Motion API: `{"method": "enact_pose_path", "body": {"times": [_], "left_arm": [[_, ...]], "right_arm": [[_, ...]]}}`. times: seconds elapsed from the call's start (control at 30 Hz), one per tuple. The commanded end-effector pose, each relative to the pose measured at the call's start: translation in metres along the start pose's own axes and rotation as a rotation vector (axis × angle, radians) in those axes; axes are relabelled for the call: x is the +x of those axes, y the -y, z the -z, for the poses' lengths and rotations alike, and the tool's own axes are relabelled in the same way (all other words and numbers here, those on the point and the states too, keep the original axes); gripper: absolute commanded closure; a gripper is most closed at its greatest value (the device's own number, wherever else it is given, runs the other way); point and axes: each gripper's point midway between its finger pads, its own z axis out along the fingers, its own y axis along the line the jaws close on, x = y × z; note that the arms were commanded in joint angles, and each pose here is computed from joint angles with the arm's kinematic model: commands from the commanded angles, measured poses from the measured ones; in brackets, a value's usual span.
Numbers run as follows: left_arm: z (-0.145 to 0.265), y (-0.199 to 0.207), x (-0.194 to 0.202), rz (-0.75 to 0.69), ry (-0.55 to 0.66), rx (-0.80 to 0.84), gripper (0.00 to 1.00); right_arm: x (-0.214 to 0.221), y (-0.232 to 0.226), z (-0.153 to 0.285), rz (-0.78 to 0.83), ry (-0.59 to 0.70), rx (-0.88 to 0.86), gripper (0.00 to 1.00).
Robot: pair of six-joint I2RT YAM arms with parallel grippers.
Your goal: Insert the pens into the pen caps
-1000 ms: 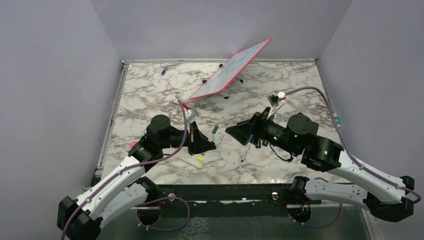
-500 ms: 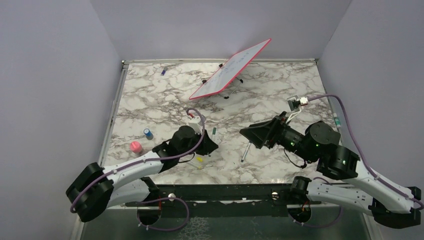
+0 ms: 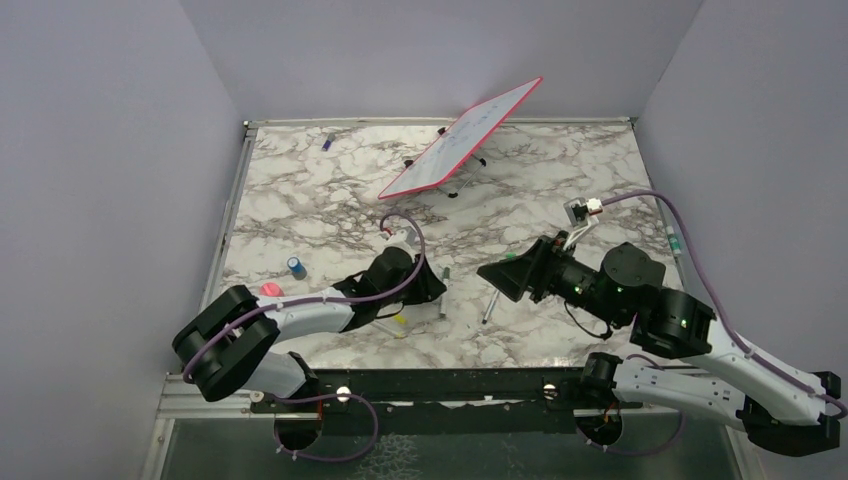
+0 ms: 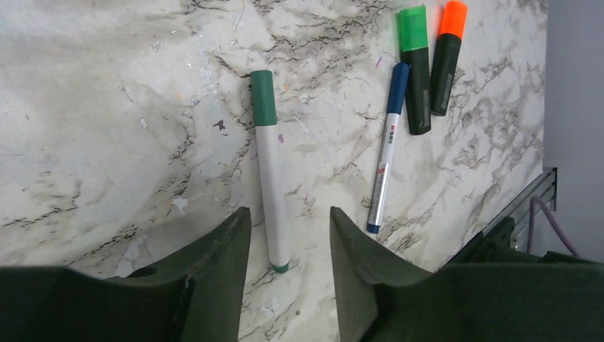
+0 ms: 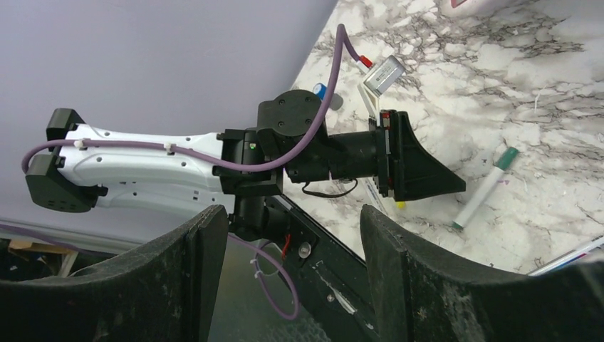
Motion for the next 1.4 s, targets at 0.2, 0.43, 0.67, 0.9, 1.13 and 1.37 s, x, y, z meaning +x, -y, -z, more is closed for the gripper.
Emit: {"method": "enact_pose_path", "body": {"times": [0.2,0.43,0.67,0.9,1.13,1.37], "left_arm": [[0.030,0.001,-0.036,0.039,0.114,-0.105,0.31],[0.077,-0.049,-0.028,0.059,0.116,-0.349,0.27],[0.101,-0.090,0.014,0.205,0.038,-0.483,0.30],[0.114,-0.112,0.038,0.303,0.001,-0.557,0.45],[0.120,-0.119,0.049,0.293,-0.064,-0.624,0.45],[0.109,-0.115,0.043,0.271,-0.066,-0.636,0.45]], "right_arm": [[0.012,0.002,-0.004,-0.025,-0.031,-0.010,0.28],[0.042,0.023,-0.018,0.017,-0.095,0.026,0.28],[0.079,0.044,-0.032,0.068,-0.195,0.054,0.30],[0.108,0.056,-0.044,0.072,-0.269,0.048,0.30],[0.118,0.060,-0.052,0.091,-0.307,0.061,0.31],[0.129,0.067,-0.058,0.086,-0.331,0.081,0.31]]}}
